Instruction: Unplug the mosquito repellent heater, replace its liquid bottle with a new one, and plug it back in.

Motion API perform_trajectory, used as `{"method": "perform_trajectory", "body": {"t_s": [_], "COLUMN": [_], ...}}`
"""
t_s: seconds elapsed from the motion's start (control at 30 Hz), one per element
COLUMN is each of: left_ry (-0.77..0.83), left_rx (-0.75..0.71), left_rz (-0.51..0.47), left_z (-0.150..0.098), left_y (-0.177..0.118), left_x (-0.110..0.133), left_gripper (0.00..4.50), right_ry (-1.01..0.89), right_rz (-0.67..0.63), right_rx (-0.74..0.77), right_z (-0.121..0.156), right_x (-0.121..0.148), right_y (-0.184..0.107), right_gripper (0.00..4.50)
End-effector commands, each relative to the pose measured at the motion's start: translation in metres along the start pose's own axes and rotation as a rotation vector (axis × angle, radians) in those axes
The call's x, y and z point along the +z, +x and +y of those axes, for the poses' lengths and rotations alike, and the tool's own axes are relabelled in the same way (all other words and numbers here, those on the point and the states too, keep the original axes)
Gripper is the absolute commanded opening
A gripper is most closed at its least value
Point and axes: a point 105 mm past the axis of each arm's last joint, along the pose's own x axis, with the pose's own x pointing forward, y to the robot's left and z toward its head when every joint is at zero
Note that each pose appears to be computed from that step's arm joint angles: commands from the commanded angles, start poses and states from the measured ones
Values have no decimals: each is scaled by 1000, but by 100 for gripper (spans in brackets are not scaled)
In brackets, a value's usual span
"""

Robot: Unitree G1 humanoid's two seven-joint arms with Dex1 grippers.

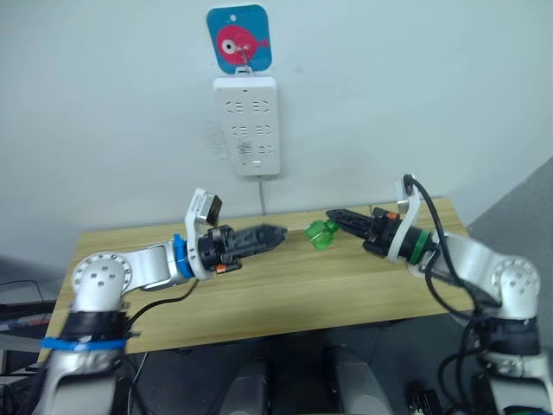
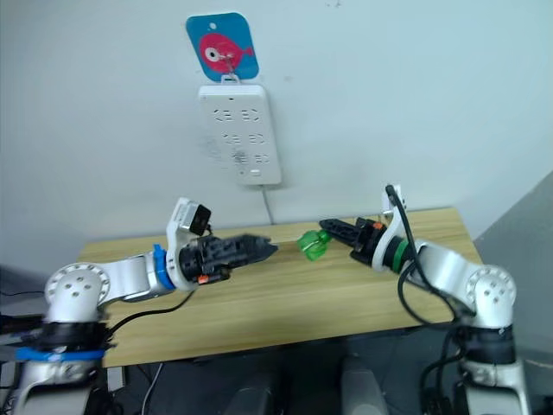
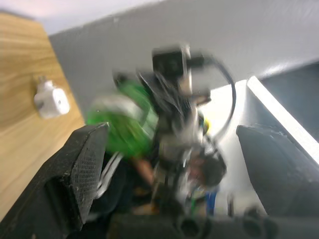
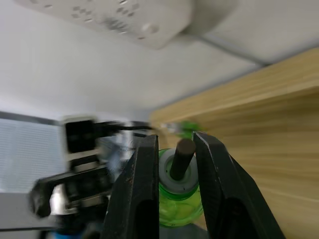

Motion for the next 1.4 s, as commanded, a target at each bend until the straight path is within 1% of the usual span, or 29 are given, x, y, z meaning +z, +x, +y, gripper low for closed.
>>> {"method": "perform_trajectory", "body": {"t_s": [0.03, 0.13, 0.2, 0.23, 0.3, 0.33, 0.4, 0.5, 0.57, 0.63, 0.83, 0.97, 1.03, 1.07, 1.2, 1.27, 1.33, 1.37, 1.4], "left_ry": [420, 803, 947, 992, 1098, 1114, 1123, 1123, 1125, 1121, 1104, 1095, 1083, 1076, 1043, 1017, 1011, 991, 963], "left_rx": [29, 154, 180, 182, 152, 141, 126, 118, 120, 116, 122, 145, 151, 155, 206, 285, 374, 430, 508], "left_rz": [60, 6, -40, -58, -51, -54, -68, -86, -91, -94, -87, -73, -63, -61, -72, -72, -57, -62, -82], "left_z": [-3, 13, 16, 16, 12, 10, 7, 3, 3, 2, 1, 5, 6, 6, 12, 24, 39, 47, 57], "left_y": [14, 23, 28, 30, 36, 39, 43, 46, 46, 47, 43, 38, 35, 34, 28, 21, 12, 6, -3], "left_x": [-5, 6, 9, 9, 2, -1, -1, 1, 3, 5, 6, 2, -3, -5, -9, -16, -27, -33, -38], "left_gripper": [450, 450, 450, 450, 450, 450, 450, 450, 450, 450, 450, 450, 450, 450, 450, 450, 450, 450, 450], "right_ry": [-234, -648, -854, -930, -1021, -1045, -1018, -1018, -964, -947, -964, -952, -950, -951, -1004, -1059, -1114, -1147, -1173], "right_rz": [-46, -104, -125, -130, -149, -146, -141, -141, -134, -121, -88, -92, -98, -103, -144, -171, -185, -183, -175], "right_rx": [-73, -231, -264, -268, -296, -317, -367, -396, -427, -451, -495, -502, -485, -477, -459, -429, -390, -354, -297], "right_z": [-9, -37, -51, -57, -72, -81, -97, -109, -122, -132, -151, -155, -152, -150, -137, -122, -104, -93, -78], "right_x": [11, 13, 9, 5, -2, -5, -7, -6, -7, -8, -8, -11, -12, -12, -1, 7, 13, 14, 13], "right_y": [1, 6, 11, 14, 23, 26, 32, 38, 42, 45, 46, 48, 49, 50, 42, 35, 31, 31, 32], "right_gripper": [69, 69, 69, 69, 69, 69, 69, 69, 69, 69, 69, 69, 140, 157, 287, 356, 425, 449, 449]}}
